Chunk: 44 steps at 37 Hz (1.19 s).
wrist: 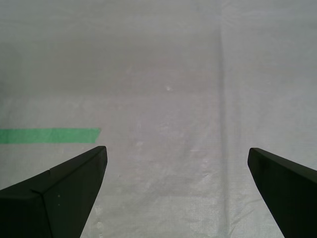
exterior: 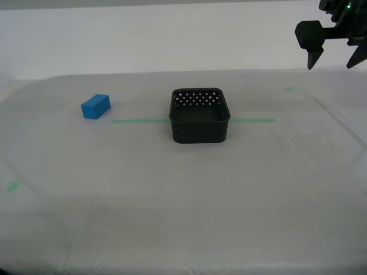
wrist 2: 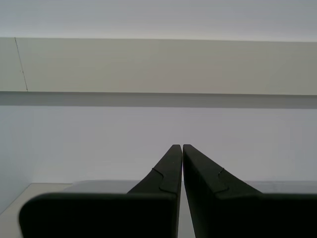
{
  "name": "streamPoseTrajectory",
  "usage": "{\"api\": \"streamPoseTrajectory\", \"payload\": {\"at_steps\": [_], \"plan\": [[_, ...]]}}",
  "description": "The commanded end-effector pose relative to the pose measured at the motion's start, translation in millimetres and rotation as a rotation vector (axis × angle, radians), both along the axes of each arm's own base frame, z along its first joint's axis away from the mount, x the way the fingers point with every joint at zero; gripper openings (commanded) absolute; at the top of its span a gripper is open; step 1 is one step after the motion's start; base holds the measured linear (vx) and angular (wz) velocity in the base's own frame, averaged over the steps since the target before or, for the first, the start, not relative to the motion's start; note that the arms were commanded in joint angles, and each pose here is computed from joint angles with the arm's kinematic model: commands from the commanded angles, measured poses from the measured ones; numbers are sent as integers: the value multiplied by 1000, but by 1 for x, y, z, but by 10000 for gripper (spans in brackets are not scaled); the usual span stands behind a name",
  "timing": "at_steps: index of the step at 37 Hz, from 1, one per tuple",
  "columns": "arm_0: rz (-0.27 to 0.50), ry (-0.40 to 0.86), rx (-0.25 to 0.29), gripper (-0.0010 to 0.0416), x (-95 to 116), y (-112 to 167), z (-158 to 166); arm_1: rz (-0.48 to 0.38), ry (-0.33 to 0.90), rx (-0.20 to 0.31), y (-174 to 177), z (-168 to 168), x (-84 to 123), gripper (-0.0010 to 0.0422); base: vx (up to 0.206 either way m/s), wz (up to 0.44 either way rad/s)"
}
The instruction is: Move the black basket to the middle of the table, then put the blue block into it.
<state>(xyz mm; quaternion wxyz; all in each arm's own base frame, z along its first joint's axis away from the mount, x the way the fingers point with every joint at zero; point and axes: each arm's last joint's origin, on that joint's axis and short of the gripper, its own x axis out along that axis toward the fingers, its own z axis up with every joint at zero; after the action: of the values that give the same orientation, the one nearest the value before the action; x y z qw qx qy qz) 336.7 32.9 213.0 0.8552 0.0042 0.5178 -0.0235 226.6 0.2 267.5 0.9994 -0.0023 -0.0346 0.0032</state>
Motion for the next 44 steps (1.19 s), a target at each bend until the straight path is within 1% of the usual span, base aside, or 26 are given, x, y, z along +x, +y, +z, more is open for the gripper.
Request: {"api": "streamPoseTrajectory", "payload": {"at_steps": [1,26,40,44], "plan": [[-1,-4,-3,399,0,0,0,0,-5,1,0,1,0,0,0,0],[0,-5,-3,399,0,0,0,9,4,2,0,0,0,0,0,0],[-1,-5,-3,399,0,0,0,2,108,7,0,-8,1,0,0,0],[-1,-5,-2,399,0,0,0,1,150,21,0,-5,2,0,0,0]]}}
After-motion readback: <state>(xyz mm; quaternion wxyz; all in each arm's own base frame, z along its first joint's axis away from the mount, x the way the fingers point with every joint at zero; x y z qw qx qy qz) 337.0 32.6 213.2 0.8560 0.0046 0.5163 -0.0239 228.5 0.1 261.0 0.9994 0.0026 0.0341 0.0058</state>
